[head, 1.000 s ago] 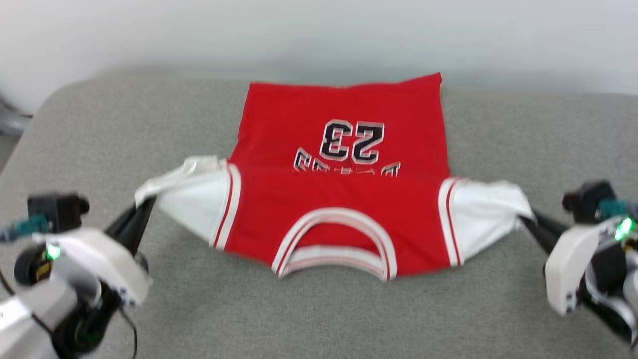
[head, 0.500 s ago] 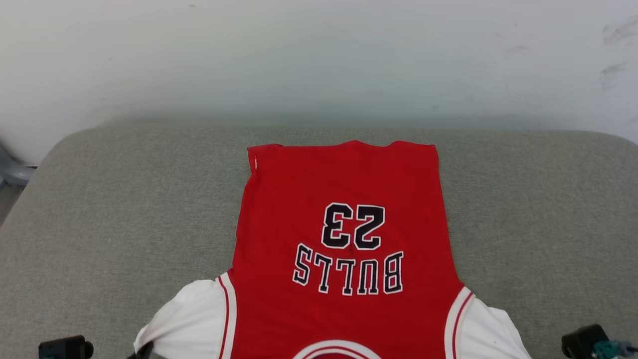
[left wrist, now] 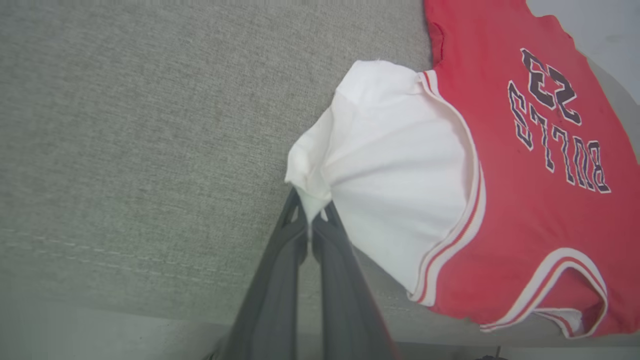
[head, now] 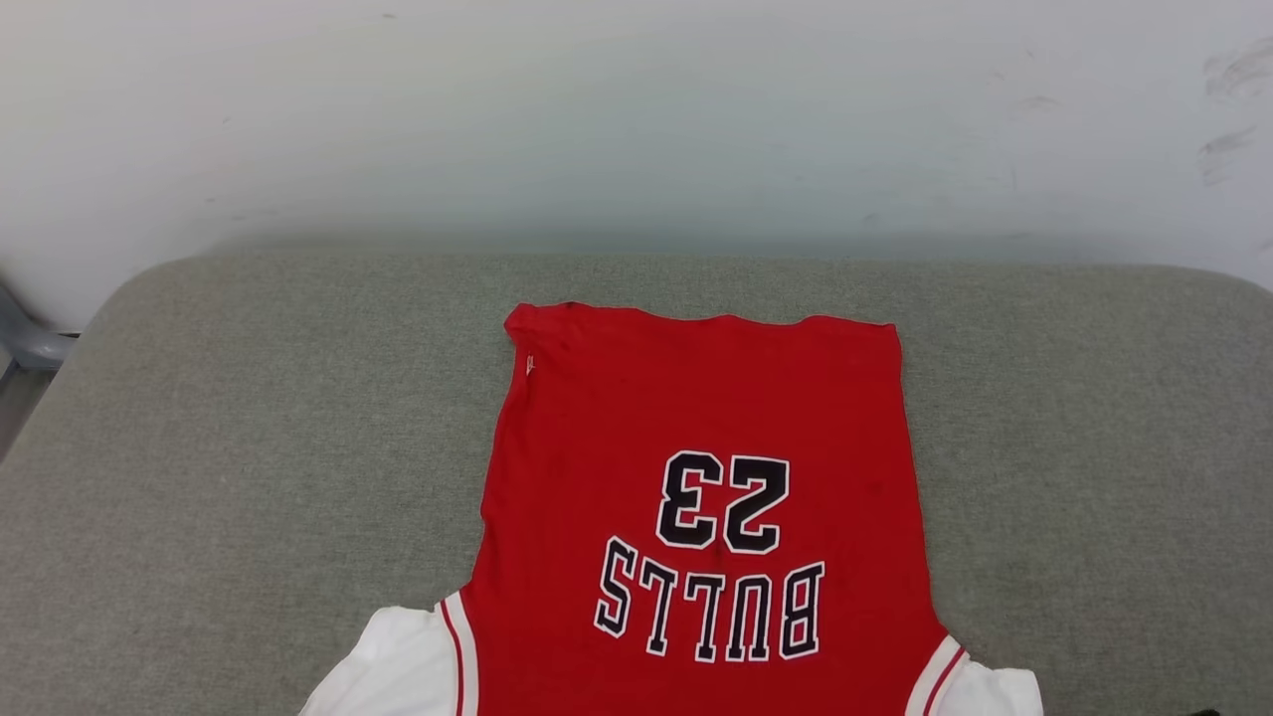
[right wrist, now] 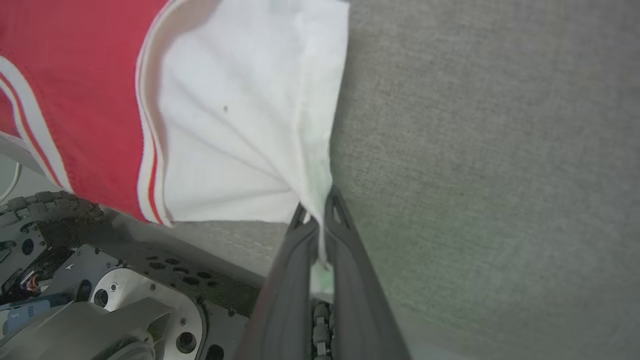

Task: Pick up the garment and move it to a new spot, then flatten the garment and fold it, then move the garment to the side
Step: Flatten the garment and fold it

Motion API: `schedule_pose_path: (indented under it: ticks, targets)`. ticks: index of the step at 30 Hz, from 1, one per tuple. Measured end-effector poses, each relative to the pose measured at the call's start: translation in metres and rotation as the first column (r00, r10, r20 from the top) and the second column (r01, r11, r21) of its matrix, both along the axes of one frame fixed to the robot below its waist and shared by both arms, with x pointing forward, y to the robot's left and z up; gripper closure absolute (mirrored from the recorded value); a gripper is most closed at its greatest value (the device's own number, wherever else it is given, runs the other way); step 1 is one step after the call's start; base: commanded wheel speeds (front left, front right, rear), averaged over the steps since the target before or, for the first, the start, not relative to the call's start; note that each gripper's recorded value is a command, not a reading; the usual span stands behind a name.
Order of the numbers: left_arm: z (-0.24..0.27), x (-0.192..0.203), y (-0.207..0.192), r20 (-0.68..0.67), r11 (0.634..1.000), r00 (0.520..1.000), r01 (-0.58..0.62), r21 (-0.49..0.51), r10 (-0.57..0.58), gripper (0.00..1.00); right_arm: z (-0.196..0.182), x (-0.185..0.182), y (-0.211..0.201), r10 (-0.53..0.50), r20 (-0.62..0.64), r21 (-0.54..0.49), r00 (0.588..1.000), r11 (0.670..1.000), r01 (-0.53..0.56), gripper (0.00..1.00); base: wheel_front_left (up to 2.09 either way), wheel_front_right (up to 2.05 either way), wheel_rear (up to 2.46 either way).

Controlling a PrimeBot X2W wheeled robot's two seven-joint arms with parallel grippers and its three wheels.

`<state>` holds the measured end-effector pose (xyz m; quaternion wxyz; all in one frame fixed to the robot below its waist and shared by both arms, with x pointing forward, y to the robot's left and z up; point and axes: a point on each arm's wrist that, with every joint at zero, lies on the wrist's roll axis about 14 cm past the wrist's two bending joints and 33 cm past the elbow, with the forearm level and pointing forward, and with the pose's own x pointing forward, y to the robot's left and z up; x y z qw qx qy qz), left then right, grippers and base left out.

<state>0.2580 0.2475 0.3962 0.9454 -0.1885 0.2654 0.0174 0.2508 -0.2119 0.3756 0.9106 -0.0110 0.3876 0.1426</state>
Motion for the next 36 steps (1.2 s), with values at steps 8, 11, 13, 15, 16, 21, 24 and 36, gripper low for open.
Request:
schedule_pose_path:
  ticks: [8, 11, 13, 15, 16, 21, 24, 36]
  targets:
    - [0.011, 0.008, -0.009, 0.06, 1.0, 0.998, 0.014, 0.003, -0.014, 1.0, 0.037, 0.04, -0.012, -0.065, 0.167, 0.025, 0.984, 0.998, 0.062, 0.0, 0.0, 0.0, 0.0]
    - [0.017, 0.013, -0.012, 0.088, 1.0, 0.996, 0.018, 0.01, -0.019, 1.0, 0.074, 0.075, -0.018, -0.078, 0.294, 0.031, 0.952, 0.997, 0.072, 0.0, 0.0, 0.0, 0.0]
    - [0.022, 0.017, -0.014, 0.107, 1.0, 0.994, 0.024, 0.014, -0.025, 1.0, 0.105, 0.101, -0.02, -0.073, 0.387, 0.026, 0.919, 0.997, 0.069, 0.0, 0.0, 0.0, 0.0]
    - [0.025, 0.021, -0.016, 0.119, 0.999, 0.992, 0.028, 0.016, -0.03, 1.0, 0.135, 0.126, -0.017, -0.065, 0.463, 0.031, 0.884, 0.998, 0.057, 0.0, 0.0, 0.0, 0.0]
    - [0.027, 0.024, -0.017, 0.127, 0.999, 0.991, 0.031, 0.019, -0.033, 1.0, 0.149, 0.139, -0.015, -0.053, 0.496, 0.024, 0.867, 0.999, 0.048, 0.0, 0.0, 0.0, 0.0]
    - [0.037, 0.044, -0.02, 0.175, 0.999, 0.984, 0.032, 0.03, -0.037, 1.0, 0.193, 0.202, 0.007, -0.005, 0.542, 0.014, 0.84, 1.0, -0.003, 0.0, 0.0, 0.0, 0.0]
    - [0.04, 0.056, -0.022, 0.196, 0.999, 0.98, 0.038, 0.035, -0.044, 1.0, 0.191, 0.236, 0.019, 0.046, 0.475, -0.035, 0.879, 0.999, -0.033, 0.0, 0.0, 0.0, 0.0]
    - [0.027, 0.089, -0.024, 0.202, 0.999, 0.979, 0.021, 0.04, -0.029, 1.0, 0.087, 0.304, 0.046, 0.104, -0.152, -0.204, 0.983, 0.97, -0.134, 0.0, 0.0, 0.0, 0.0]
